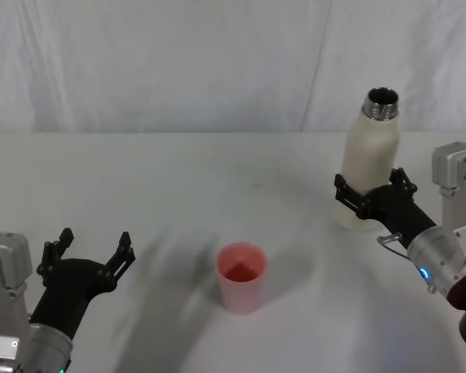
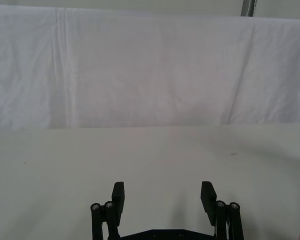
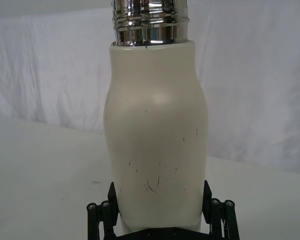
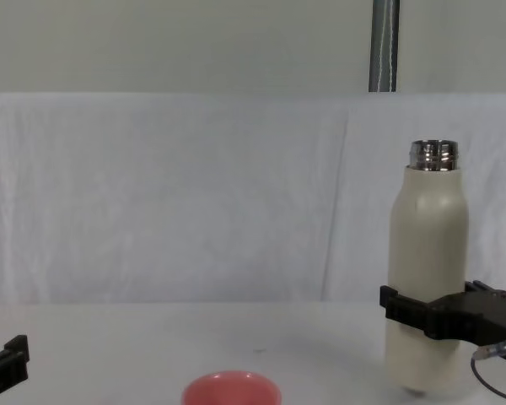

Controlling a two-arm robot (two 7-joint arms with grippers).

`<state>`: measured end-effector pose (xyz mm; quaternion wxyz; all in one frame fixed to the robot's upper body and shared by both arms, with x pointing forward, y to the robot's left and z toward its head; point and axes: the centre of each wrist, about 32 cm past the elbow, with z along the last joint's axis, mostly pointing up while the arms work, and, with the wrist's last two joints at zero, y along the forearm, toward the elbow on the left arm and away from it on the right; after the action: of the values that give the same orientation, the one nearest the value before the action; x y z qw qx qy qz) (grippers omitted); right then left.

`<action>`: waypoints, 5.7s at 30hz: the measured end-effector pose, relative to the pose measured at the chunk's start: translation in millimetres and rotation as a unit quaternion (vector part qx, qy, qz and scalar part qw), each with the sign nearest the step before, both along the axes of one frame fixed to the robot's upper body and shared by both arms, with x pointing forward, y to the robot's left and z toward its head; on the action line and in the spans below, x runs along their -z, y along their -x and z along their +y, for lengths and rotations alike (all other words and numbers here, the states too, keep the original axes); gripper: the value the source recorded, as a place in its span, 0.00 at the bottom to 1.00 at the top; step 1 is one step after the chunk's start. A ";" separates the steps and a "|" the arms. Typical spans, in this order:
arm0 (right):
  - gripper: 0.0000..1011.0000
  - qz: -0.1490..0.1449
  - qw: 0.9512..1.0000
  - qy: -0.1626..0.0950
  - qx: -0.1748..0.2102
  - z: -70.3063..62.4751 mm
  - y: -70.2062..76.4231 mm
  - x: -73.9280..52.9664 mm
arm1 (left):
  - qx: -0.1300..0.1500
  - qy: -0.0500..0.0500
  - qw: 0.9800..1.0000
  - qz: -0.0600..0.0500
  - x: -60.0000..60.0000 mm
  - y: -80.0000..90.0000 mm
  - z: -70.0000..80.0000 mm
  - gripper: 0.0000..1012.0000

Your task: Grasp the thermos with one hand and pour water into the cup lid.

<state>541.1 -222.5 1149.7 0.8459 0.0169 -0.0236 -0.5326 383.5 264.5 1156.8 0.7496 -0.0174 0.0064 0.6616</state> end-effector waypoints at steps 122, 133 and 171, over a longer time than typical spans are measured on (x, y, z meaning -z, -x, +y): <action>0.99 0.010 1.000 0.007 -0.013 -3.1 13.8 10.0 | 0.000 0.000 1.000 0.000 0.0 0.0 0.0 0.99; 0.99 0.012 1.000 0.005 -0.014 -9.6 22.8 9.9 | 0.000 0.000 1.000 0.000 0.0 0.0 0.0 0.99; 0.99 0.020 0.999 -0.036 -0.024 -10.9 84.1 3.4 | 0.000 0.000 1.000 0.000 0.0 0.0 0.0 0.99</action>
<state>456.9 -233.4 1146.3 0.8574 0.0375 0.0130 -0.5132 383.5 264.6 1156.8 0.7496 -0.0174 0.0064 0.6616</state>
